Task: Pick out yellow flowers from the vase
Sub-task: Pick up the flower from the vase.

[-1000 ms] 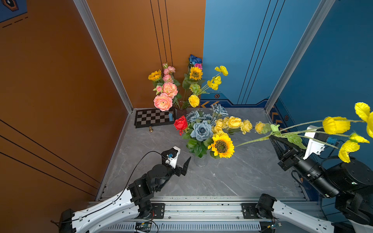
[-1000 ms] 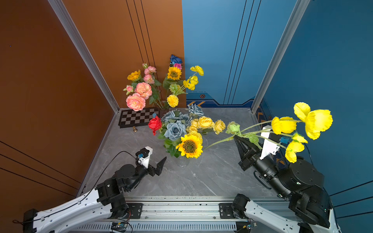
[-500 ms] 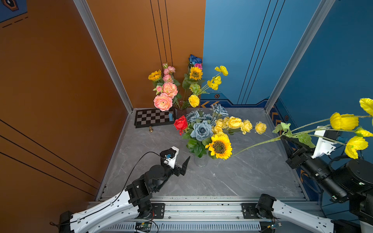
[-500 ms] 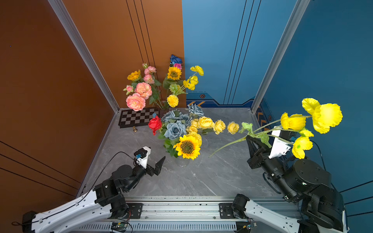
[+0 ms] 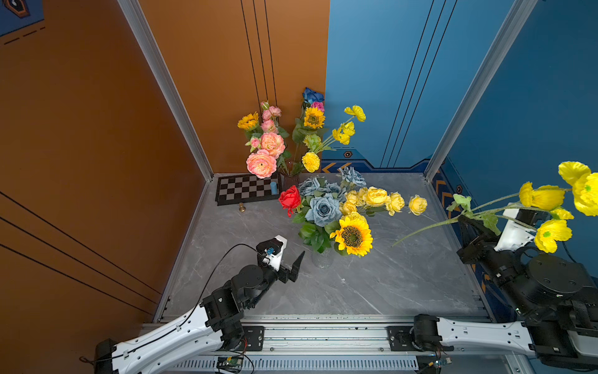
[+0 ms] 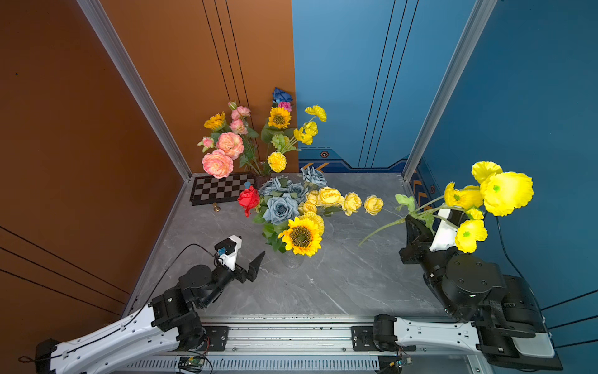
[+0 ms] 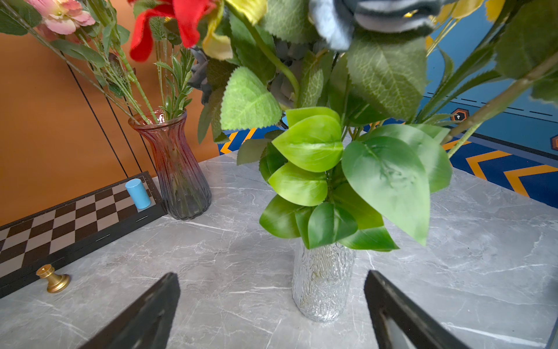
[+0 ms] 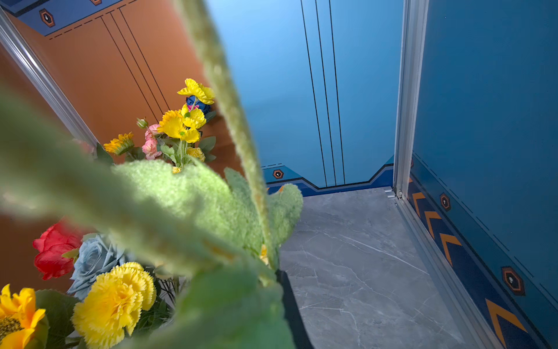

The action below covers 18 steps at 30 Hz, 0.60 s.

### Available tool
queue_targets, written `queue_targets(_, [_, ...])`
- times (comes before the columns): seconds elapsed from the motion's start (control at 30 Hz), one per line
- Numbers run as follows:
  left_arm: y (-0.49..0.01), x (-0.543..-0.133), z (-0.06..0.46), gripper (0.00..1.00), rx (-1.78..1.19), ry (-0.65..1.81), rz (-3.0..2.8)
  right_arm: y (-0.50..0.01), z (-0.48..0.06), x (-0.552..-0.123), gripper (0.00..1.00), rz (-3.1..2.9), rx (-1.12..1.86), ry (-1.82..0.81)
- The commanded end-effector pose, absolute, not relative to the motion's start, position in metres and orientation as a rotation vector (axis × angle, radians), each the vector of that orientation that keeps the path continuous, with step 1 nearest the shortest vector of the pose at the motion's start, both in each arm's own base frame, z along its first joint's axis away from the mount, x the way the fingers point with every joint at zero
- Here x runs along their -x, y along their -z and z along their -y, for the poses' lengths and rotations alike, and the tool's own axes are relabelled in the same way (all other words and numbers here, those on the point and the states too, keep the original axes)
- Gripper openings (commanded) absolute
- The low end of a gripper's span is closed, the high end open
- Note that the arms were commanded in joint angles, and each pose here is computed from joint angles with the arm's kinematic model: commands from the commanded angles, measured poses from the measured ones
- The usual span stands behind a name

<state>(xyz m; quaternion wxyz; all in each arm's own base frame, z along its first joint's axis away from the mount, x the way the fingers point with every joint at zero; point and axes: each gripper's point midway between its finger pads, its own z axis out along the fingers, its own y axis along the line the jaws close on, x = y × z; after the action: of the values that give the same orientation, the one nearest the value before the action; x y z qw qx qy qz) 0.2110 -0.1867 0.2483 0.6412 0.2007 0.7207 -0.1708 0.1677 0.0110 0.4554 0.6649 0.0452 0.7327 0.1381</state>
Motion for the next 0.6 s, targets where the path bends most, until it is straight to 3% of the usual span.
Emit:
queue_targets(0.0, [-0.26, -0.207, 0.19, 0.98, -0.463, 0.419, -1.61, -0.467, 0.028, -0.172, 0.0, -1.549, -0.234, -0.206])
queue_targets(0.33, [-0.259, -0.207, 0.188, 0.98, -0.46, 0.411, -1.608, -0.505, -0.022, -0.164, 0.0, -1.518, -0.165, 0.175])
queue_targets(0.57, [-0.262, -0.205, 0.189, 0.98, -0.471, 0.409, -1.599, -0.518, -0.03, -0.186, 0.0, -1.548, -0.259, 0.245])
